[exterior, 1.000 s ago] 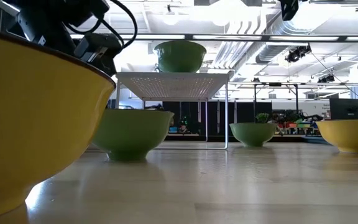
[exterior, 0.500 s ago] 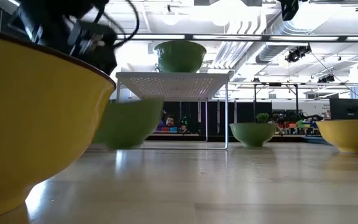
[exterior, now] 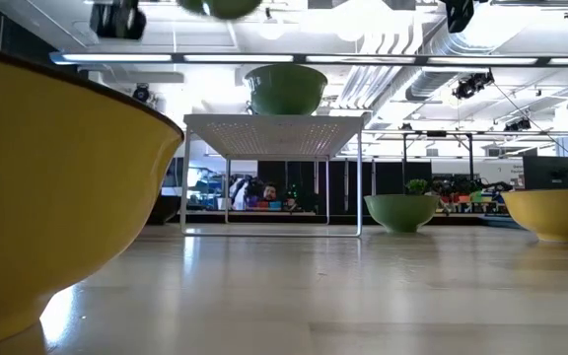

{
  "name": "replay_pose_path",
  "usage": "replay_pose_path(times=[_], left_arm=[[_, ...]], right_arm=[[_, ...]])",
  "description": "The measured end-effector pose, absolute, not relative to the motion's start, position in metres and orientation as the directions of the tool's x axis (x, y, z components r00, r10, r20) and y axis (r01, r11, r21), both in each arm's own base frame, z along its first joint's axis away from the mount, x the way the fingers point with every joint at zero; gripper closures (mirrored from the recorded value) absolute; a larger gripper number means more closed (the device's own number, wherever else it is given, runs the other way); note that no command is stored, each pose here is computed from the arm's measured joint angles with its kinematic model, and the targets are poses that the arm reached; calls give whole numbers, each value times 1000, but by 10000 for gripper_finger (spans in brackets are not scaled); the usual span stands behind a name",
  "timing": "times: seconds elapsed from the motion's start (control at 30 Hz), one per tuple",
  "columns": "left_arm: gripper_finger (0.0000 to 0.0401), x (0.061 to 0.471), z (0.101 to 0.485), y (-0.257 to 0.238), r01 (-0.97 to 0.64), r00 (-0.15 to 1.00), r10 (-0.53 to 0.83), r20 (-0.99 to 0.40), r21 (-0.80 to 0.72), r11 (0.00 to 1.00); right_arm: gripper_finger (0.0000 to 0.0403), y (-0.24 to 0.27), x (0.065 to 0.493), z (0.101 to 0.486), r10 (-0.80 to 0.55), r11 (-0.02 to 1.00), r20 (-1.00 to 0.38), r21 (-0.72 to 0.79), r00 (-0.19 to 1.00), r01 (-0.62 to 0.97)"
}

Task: Pick & Place Mini bowls
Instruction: Stack the red patterned bowl on top of the red patterned bowl on the shelf

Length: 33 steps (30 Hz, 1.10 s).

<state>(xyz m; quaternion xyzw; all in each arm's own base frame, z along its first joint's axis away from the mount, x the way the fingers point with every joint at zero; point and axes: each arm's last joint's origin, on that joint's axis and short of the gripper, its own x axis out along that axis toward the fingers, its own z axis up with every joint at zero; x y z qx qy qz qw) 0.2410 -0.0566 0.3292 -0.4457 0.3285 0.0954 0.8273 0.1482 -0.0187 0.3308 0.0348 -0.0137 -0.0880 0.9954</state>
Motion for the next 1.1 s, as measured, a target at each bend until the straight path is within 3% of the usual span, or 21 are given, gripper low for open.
replay_pose_path(times=[0.37,0.87,1.1], left_arm=[[399,241,409,8,-664,730,152,-666,-641,385],[399,273,387,69,-765,630,155,-761,-574,292],[393,288,374,74,-782,607,117,-786,-564,265]], right_arm=[[402,-19,149,331,-176,982,20,79,984,174],[403,-19,149,331,-176,979,20,105,984,173],[403,-19,149,331,-176,980,17,98,984,173]])
